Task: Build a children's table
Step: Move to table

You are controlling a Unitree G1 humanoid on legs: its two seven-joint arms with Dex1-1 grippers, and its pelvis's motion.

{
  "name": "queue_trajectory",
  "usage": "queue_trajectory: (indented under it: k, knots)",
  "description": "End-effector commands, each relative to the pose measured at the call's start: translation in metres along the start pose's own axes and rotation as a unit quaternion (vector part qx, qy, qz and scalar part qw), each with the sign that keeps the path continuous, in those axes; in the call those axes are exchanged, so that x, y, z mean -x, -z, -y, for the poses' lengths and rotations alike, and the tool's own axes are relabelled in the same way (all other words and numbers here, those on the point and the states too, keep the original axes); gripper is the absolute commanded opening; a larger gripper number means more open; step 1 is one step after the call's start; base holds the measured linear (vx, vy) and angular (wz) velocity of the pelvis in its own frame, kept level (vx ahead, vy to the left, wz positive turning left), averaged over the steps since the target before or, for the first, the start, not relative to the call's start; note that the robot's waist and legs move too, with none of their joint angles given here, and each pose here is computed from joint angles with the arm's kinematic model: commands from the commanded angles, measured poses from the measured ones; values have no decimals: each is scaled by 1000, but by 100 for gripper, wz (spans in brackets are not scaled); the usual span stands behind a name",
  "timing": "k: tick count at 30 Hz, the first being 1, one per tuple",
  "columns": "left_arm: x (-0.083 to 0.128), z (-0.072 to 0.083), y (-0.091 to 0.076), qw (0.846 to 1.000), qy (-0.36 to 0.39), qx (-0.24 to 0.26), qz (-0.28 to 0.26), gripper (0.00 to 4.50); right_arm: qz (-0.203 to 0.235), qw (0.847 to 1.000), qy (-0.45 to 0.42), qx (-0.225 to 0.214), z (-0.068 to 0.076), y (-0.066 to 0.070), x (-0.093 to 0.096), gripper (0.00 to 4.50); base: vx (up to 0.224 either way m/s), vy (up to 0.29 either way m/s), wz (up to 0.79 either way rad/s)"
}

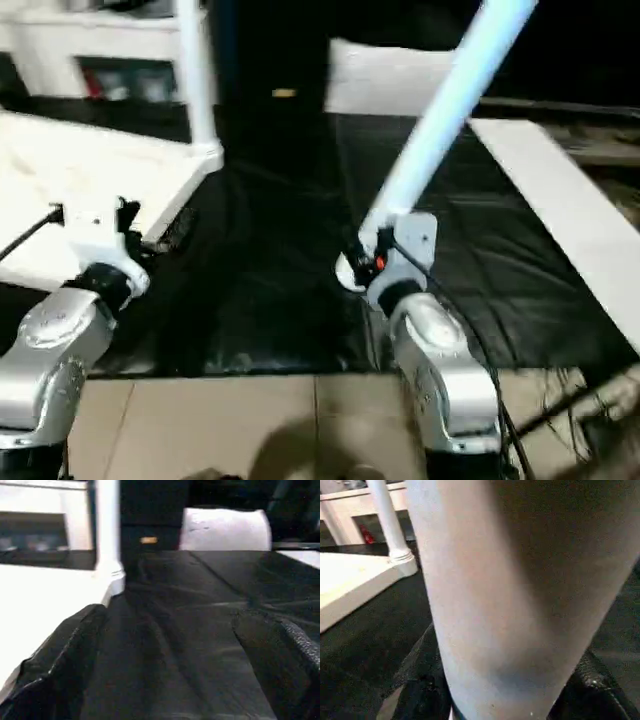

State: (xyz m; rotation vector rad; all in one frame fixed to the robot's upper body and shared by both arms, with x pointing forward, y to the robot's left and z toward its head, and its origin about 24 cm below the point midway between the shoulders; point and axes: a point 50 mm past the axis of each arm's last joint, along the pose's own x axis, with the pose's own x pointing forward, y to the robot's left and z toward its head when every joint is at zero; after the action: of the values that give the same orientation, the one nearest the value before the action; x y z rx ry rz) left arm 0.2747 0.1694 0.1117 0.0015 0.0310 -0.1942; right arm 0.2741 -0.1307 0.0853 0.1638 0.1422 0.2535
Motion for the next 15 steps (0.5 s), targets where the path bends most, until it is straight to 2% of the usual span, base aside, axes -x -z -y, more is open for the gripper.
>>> queue_trajectory:
  k: [1,3,6,9,15]
  knots:
    - [2,-3,-1,1000,-6,-7,-1,450,13,1000,-6,4,-4,-6,0,189,-65,245,-49]
    - [2,-3,0,1000,-5,-11,-3,450,15,1000,-3,3,-4,-7,0,189,-93,263,-33]
    - [3,-2,1,1000,-8,-3,-4,450,16,1000,1,12,-2,-7,0,189,-148,251,33]
    - [3,-1,2,1000,-2,-23,-7,450,22,1000,1,11,-2,-9,0,189,-8,25,0]
    - [3,0,0,1000,-2,-17,-4,450,22,1000,-4,15,-2,-10,-1,189,-29,262,-1]
